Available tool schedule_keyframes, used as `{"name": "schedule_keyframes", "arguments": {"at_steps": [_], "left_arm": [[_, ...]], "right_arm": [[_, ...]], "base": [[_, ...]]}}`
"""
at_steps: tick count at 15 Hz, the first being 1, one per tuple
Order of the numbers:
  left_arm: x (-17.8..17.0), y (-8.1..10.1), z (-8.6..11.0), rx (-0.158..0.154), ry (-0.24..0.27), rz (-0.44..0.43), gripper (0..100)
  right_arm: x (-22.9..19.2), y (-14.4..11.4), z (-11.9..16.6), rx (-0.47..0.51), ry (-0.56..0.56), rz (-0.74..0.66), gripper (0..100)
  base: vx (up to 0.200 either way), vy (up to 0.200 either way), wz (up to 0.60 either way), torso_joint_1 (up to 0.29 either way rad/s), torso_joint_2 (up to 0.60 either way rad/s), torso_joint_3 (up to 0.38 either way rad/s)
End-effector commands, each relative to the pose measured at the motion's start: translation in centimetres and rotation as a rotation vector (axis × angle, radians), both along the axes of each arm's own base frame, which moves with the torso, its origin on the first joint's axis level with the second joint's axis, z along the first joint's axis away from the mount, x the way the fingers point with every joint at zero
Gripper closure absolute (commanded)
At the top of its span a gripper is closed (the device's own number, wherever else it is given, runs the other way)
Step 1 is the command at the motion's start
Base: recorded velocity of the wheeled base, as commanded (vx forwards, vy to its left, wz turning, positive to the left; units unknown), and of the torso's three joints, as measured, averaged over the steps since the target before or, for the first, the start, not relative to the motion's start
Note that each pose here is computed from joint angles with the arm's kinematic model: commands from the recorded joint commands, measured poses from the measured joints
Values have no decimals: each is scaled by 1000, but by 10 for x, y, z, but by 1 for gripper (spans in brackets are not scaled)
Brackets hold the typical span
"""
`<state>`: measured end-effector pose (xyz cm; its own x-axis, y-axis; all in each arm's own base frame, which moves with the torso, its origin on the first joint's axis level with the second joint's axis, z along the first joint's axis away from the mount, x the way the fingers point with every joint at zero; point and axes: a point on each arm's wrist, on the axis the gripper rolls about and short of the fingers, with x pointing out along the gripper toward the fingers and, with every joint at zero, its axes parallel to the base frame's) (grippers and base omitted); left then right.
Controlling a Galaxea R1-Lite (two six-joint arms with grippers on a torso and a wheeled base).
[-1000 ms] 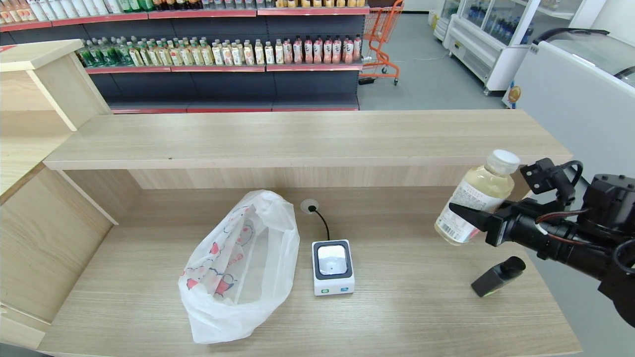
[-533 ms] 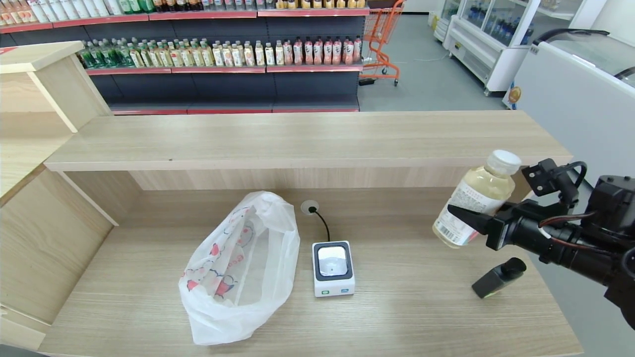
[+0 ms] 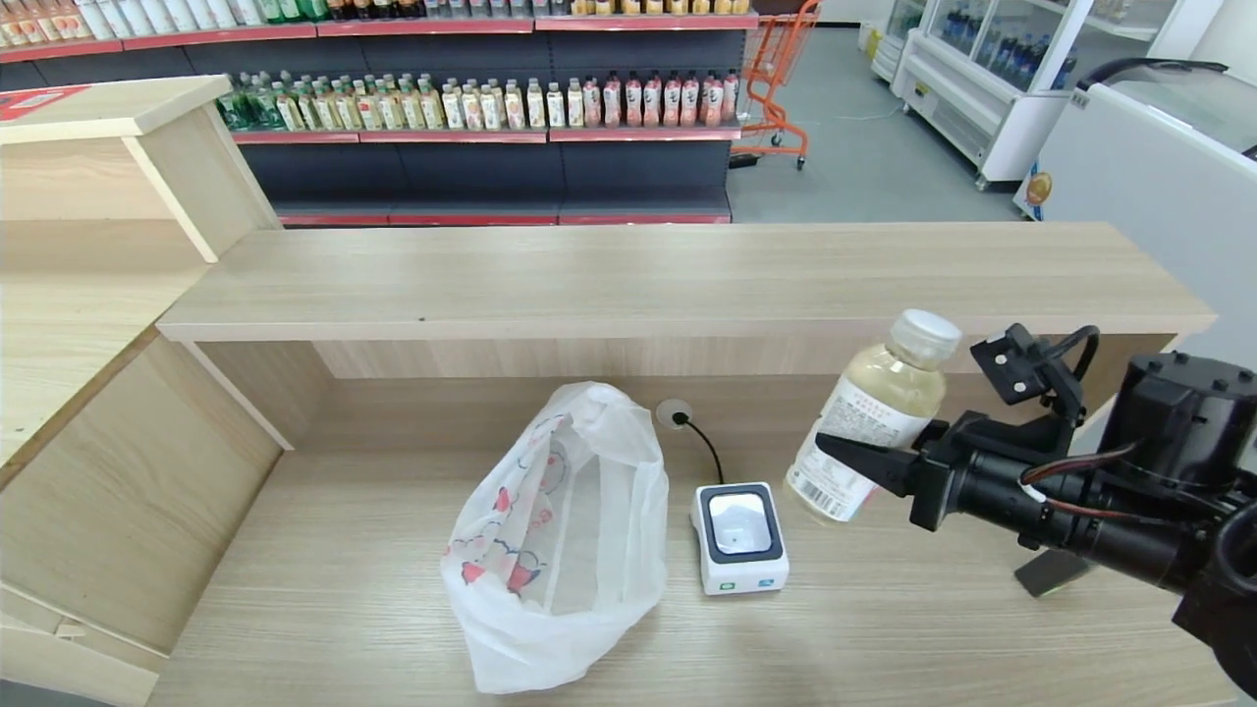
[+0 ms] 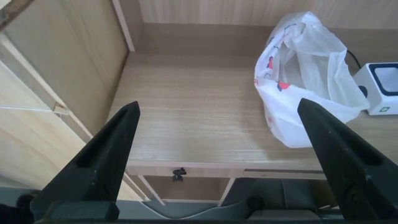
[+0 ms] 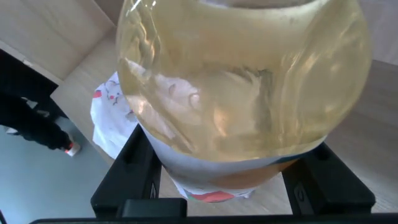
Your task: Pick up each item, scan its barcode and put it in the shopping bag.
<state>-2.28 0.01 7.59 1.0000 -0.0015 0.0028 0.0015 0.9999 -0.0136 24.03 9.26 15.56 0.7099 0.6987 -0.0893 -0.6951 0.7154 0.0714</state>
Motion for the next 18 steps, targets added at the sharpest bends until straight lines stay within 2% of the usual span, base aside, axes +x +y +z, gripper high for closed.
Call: {"name": "schedule_keyframes", "arguments": {"at_steps": [1, 4, 7, 12, 15, 18], "left_arm": [[0, 0, 0, 1, 3, 0, 0], [0, 0, 0, 1, 1, 0, 0], [0, 0, 0, 6, 3, -2, 0], [0, 0, 0, 6, 3, -2, 0], [0, 0, 0, 6, 3, -2, 0], [0, 0, 0, 6, 1, -2, 0]], "right_arm": [[5, 8, -9, -11, 31, 22, 100], [20, 13, -19, -19, 58, 22, 100], [34, 19, -33, -35, 89, 27, 100], [38, 50, -59, -70, 133, 104, 100], [57, 64, -89, -168, 35, 143, 100], [79, 76, -117, -171, -23, 128, 100]], "base": [[0, 200, 0, -2, 2, 2], [0, 200, 0, 4, 4, 1], [0, 0, 0, 0, 0, 0], [0, 0, 0, 0, 0, 0], [0, 0, 0, 0, 0, 0], [0, 0, 0, 0, 0, 0]]}}
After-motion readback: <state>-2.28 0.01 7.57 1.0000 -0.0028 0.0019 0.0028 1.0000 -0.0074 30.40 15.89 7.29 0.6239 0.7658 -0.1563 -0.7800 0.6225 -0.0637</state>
